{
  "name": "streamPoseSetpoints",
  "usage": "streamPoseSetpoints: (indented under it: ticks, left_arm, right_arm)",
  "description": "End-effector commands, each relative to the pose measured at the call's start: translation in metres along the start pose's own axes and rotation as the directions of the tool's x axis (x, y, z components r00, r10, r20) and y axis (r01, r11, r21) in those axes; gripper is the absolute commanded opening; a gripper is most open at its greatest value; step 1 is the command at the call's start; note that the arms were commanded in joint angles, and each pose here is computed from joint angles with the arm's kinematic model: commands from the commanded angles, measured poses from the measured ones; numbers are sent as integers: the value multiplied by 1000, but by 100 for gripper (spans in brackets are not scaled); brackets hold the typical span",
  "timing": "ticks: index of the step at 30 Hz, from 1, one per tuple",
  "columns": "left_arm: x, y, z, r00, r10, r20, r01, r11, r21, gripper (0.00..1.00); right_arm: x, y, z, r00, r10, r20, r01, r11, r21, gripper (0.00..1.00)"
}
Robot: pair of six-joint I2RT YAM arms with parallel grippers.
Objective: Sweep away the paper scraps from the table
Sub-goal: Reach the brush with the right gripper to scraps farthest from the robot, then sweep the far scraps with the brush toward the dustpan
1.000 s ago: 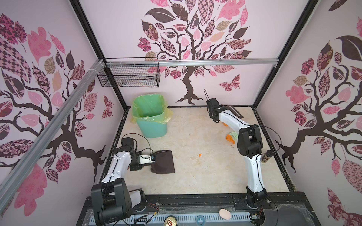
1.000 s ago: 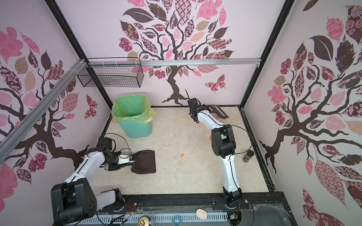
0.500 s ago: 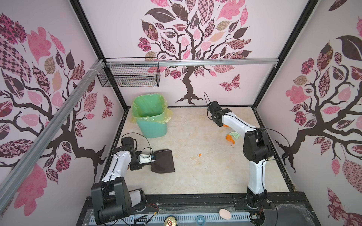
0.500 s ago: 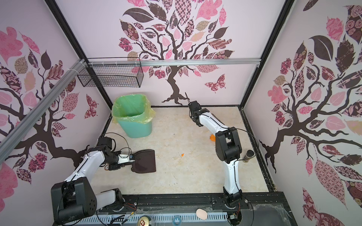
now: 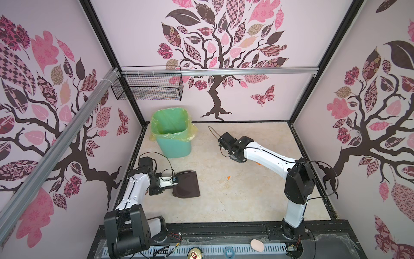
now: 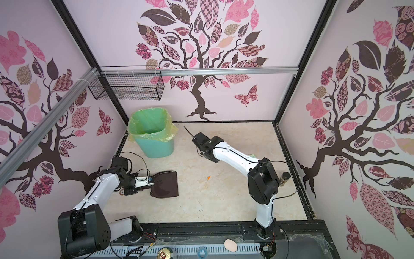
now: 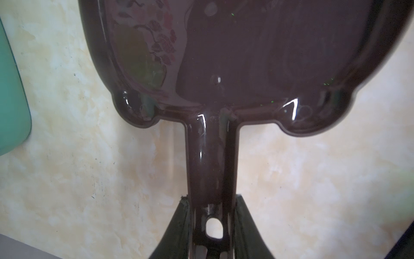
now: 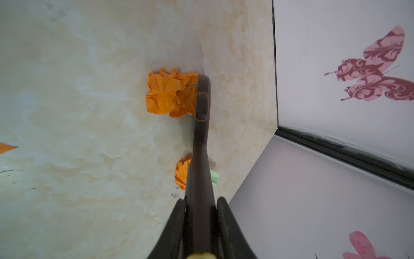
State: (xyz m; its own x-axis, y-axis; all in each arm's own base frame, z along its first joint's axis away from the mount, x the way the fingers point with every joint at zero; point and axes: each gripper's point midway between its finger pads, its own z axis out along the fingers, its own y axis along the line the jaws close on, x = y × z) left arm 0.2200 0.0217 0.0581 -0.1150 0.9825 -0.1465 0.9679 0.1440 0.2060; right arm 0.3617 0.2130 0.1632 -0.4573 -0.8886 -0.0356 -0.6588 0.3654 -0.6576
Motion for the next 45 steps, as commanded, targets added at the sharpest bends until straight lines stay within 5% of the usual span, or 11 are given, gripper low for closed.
streamPoseSetpoints:
  ticks: [1, 7, 10, 14, 19, 25, 36, 41, 45]
  left_arm:
    - [-8, 9, -13, 999, 7, 31, -6, 999, -38, 0]
    - [-9, 7, -14, 999, 8, 34, -6, 999, -38, 0]
    - [-9, 5, -13, 999, 5, 37, -4, 999, -36, 0]
    - [-10, 6, -12, 999, 13, 39, -11, 999, -38, 0]
    - [-12, 8, -14, 999, 16, 40, -15, 999, -38, 0]
    - [-13, 8, -14, 999, 19, 42, -17, 999, -37, 0]
    - [-19, 22, -8, 998, 64, 17, -63, 997, -37, 0]
    - [-27, 33, -6, 995, 98, -9, -98, 994, -49, 0]
    - [-34, 42, -4, 994, 107, -18, -108, 993, -50, 0]
  right_arm:
    - [2, 24, -39, 997, -77, 20, 78, 995, -63, 0]
    - [6, 61, -86, 973, -231, 14, 231, 972, -43, 0]
    - [-3, 61, -119, 972, -217, 94, 218, 976, 8, 0]
    - [-9, 5, -146, 990, -29, 138, 10, 991, 137, 0]
    - [34, -94, -123, 970, 242, 36, -240, 914, 326, 0]
    - [125, -146, -49, 844, 494, -208, -378, 824, 422, 0]
    - [150, -91, 47, 796, 504, -334, -451, 863, 227, 0]
    - [143, -67, 53, 775, 513, -369, -506, 854, 126, 0]
    - [124, -49, 36, 807, 494, -323, -510, 859, 40, 0]
